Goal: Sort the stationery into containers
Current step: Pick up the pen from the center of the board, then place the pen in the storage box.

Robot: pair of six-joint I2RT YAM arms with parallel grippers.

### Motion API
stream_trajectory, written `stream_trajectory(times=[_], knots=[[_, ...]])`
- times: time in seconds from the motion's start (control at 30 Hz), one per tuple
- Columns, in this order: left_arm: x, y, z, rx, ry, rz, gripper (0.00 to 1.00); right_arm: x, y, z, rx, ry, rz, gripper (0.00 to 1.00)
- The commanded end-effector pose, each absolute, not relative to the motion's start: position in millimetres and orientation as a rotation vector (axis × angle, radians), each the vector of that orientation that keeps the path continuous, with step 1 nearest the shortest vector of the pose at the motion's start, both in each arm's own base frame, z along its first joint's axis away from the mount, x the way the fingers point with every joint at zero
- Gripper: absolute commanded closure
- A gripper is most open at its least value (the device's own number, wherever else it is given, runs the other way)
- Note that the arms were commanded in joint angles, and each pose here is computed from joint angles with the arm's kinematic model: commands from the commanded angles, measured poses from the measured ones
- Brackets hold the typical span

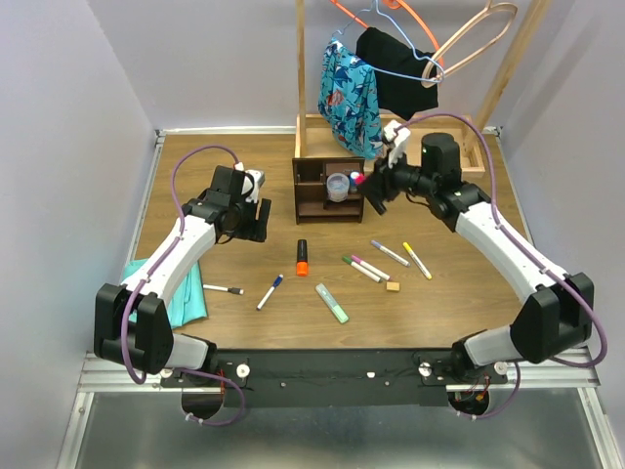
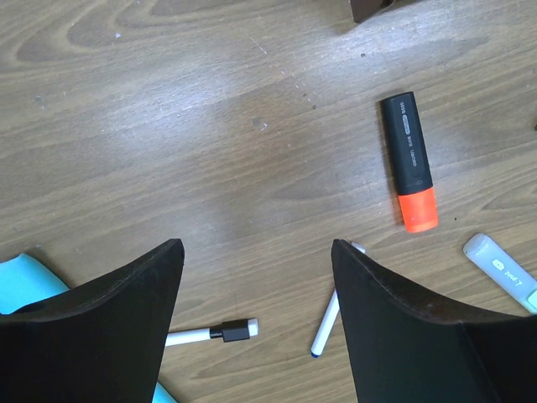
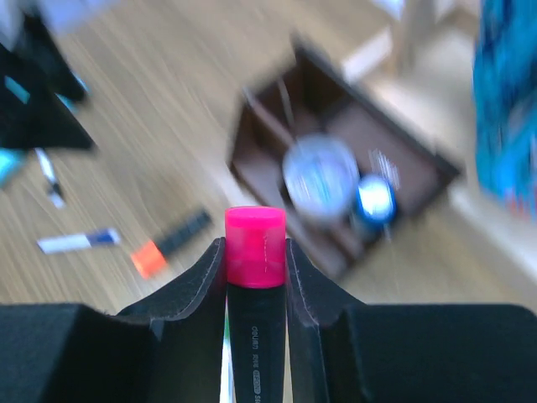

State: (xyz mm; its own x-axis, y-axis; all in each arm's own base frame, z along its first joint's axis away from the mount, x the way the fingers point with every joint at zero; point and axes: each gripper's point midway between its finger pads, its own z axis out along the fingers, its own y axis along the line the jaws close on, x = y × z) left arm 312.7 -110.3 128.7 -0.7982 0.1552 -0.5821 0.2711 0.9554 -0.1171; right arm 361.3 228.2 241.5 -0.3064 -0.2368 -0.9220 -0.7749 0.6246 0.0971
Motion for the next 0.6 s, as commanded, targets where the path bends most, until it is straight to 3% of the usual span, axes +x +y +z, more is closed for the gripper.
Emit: stream_trajectory(times=[0.0, 0.13, 0.57], knots=[[316.3, -114.3, 134.8, 0.345, 2.485, -0.292, 0.20, 384.5, 293.7, 312.0, -0.791, 1.542, 0.868, 0.91], [313.6, -114.0, 133.1, 0.357, 2.480, -0.298, 0.20, 406.4, 339.5, 336.9, -0.799, 1.392, 0.929, 0.99], [315.4, -110.0, 135.8, 0.392, 2.476, -0.280, 0.20, 456.7, 404.4, 301.9, -0.798, 1.282, 0.896, 0.99]])
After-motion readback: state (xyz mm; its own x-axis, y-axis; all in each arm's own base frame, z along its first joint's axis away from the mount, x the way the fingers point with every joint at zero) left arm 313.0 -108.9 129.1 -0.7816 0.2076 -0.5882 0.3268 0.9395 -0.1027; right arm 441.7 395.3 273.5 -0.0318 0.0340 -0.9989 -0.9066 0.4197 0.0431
